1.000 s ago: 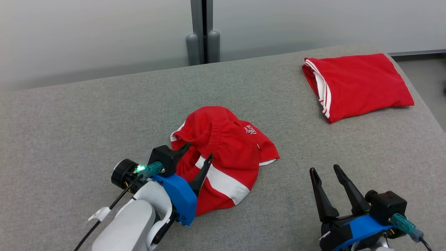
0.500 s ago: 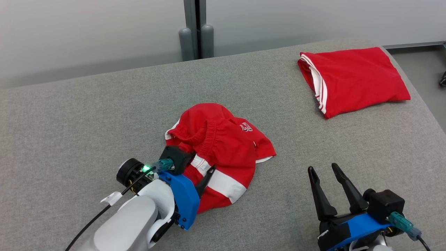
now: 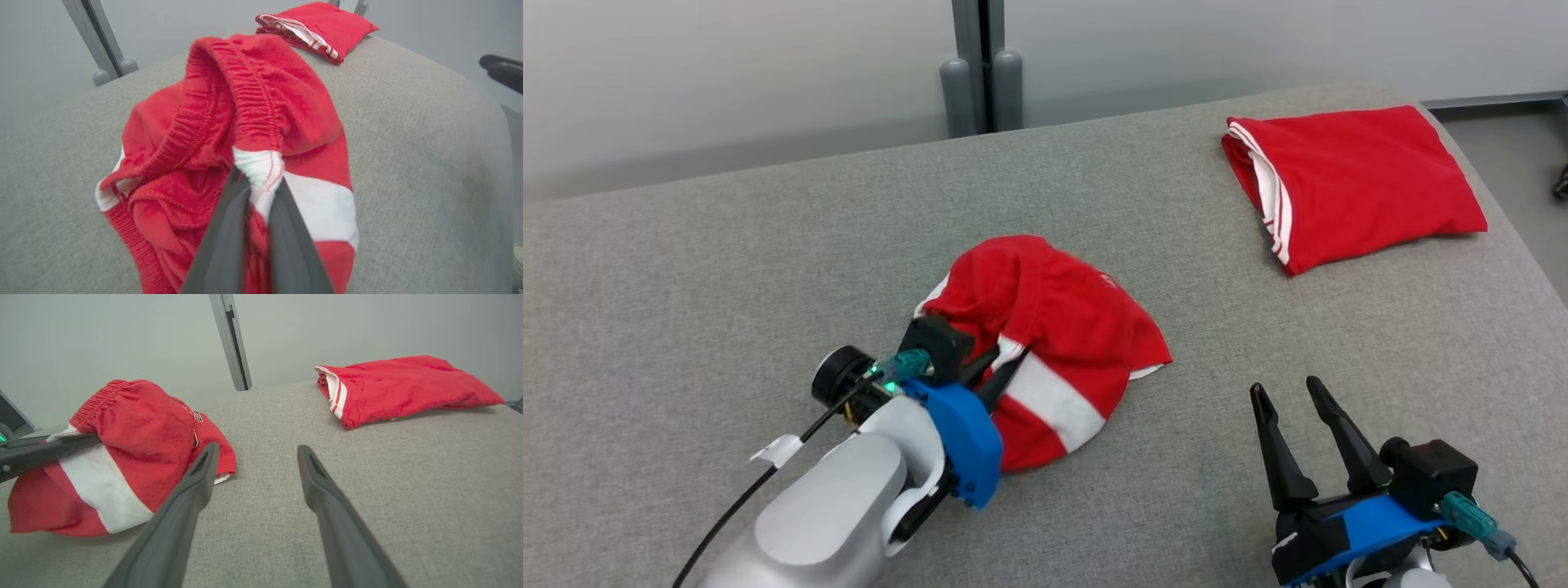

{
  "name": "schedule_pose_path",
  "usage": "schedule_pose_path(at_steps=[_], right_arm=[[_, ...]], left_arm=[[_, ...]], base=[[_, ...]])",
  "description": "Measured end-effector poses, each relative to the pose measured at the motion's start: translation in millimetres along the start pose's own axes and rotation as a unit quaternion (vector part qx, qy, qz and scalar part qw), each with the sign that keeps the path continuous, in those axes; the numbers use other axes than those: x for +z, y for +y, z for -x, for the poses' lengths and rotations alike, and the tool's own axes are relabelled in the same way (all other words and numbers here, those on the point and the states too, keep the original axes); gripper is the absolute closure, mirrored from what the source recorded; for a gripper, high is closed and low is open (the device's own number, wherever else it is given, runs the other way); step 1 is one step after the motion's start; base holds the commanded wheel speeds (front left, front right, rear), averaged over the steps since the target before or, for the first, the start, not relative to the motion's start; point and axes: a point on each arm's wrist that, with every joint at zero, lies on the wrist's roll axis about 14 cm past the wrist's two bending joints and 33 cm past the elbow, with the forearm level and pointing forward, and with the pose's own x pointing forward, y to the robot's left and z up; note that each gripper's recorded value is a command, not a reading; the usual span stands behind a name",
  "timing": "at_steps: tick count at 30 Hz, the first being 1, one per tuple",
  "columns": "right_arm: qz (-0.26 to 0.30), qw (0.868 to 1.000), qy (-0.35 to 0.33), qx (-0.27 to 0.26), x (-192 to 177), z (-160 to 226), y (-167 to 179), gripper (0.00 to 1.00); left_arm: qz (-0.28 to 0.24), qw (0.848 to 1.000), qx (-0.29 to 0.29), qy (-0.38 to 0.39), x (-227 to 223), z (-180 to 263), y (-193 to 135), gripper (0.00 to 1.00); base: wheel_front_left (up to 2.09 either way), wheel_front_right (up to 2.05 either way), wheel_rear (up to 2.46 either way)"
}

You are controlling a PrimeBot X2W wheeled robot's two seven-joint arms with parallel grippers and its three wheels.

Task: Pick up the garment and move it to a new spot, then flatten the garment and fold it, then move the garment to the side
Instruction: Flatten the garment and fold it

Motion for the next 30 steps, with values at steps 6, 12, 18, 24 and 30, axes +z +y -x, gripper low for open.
schedule_pose_path(at_steps=[6,12,18,24,30], right_arm=[[-0.001,1.000,-0.003,0.012,2,-3,8,0.00],[-0.001,1.000,-0.003,0.020,3,-4,13,0.00],[-0.001,1.000,-0.003,0.022,3,-4,14,0.00],[-0.001,1.000,0.000,0.028,1,-7,17,0.00],[-0.001,0.999,0.002,0.044,1,-12,28,0.00]], left_arm=[[0.036,0.987,-0.037,-0.152,89,-1,-30,1.00],[0.124,0.938,-0.079,-0.314,184,15,-55,1.00],[0.167,0.952,-0.010,-0.257,135,2,-30,1.00],[0.179,0.969,0.107,-0.133,33,6,13,1.00],[0.205,0.955,0.195,-0.085,-18,26,40,1.00]], base=[[0.00,0.00,0.00],[0.00,0.00,0.00],[0.00,0.00,0.00],[0.00,0.00,0.00],[0.00,0.00,0.00]])
